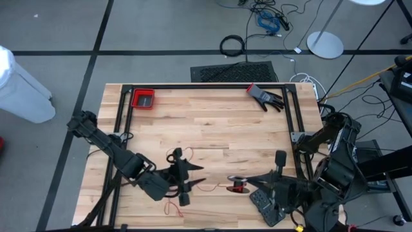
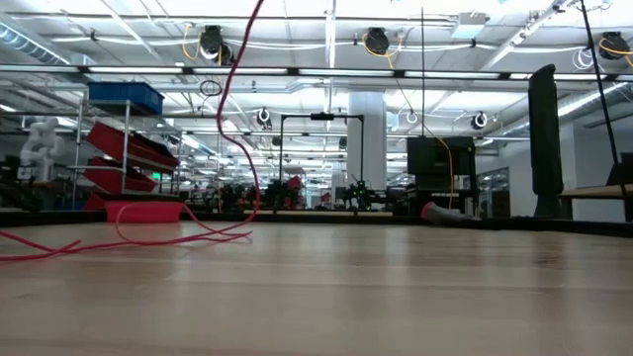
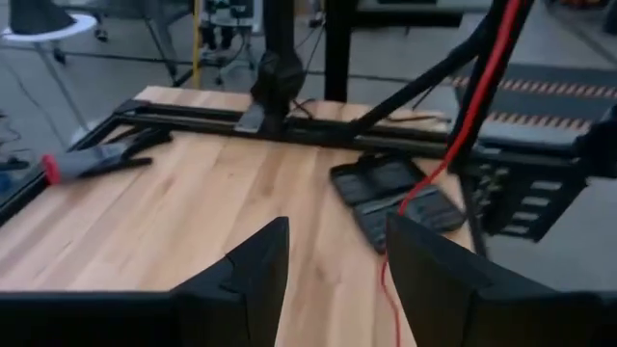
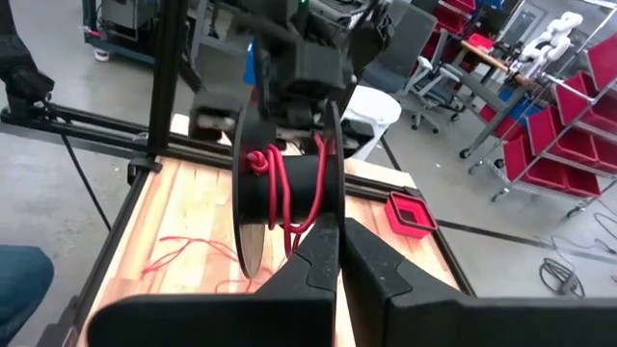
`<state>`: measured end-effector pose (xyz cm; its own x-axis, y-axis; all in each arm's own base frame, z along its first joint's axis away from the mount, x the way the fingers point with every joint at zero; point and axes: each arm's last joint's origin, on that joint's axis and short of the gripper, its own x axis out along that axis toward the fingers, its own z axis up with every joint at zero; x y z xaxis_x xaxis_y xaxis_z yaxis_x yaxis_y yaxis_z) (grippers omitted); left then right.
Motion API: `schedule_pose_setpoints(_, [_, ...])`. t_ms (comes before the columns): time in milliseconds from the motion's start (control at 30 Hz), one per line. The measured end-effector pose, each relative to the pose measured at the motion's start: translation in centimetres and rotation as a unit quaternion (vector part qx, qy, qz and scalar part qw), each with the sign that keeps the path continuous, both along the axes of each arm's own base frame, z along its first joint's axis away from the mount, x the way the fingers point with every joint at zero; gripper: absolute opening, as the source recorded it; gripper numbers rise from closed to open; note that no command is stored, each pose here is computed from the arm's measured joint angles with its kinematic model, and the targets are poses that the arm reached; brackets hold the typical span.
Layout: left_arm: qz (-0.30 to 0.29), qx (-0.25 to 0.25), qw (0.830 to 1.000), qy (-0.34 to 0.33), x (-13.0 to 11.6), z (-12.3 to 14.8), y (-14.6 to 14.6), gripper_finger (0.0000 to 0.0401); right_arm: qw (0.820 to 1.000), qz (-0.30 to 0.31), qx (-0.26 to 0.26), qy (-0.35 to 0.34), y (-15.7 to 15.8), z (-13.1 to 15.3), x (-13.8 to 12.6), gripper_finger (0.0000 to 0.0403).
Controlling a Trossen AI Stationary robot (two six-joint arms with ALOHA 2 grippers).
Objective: Coil cords
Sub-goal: Coil the red wire onto the spool
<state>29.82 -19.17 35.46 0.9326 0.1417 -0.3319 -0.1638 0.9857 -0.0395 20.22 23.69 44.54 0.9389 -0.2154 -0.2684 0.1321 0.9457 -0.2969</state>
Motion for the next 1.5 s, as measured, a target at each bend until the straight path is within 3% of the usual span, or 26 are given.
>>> schedule_pose_setpoints(133, [-0.016,0.001,1.0,0.011,0.4,-1.0,-0.9,0.0178,1.0,-0.006,0.001,0.009,-0.2,-0.3,-0.1,0.0])
schedule_pose_setpoints(300, [-0.051,0.008,0.997,0.057,1.6,-4.1,-2.7,0.0178,1.0,-0.011,0.011,0.009,-0.2,-0.4,-0.2,0.0])
schedule_pose_setpoints(567, [-0.036,0.047,0.992,0.11,4.2,-8.9,-3.2,0.0178,1.0,-0.01,0.018,0.005,-0.1,-0.3,-0.2,0.0])
schedule_pose_setpoints(733, [0.004,0.006,0.997,0.082,5.1,-8.7,-2.3,0.0178,1.0,-0.001,0.022,0.004,0.3,-0.3,-0.7,0.0])
schedule_pose_setpoints(867, [-0.035,-0.01,0.998,0.059,5.5,-8.1,-2.8,0.0178,1.0,0.006,0.022,0.004,0.5,-0.3,-1.0,0.0])
schedule_pose_setpoints(1200, [-0.069,0.044,0.995,0.047,5.0,-7.8,-3.8,0.0178,1.0,0.005,0.019,0.003,0.5,-0.3,-1.0,0.0])
schedule_pose_setpoints(1500, [-0.074,0.061,0.994,0.048,4.6,-7.8,-4.3,0.0178,1.0,0.005,0.019,0.003,0.6,-0.3,-1.0,0.0])
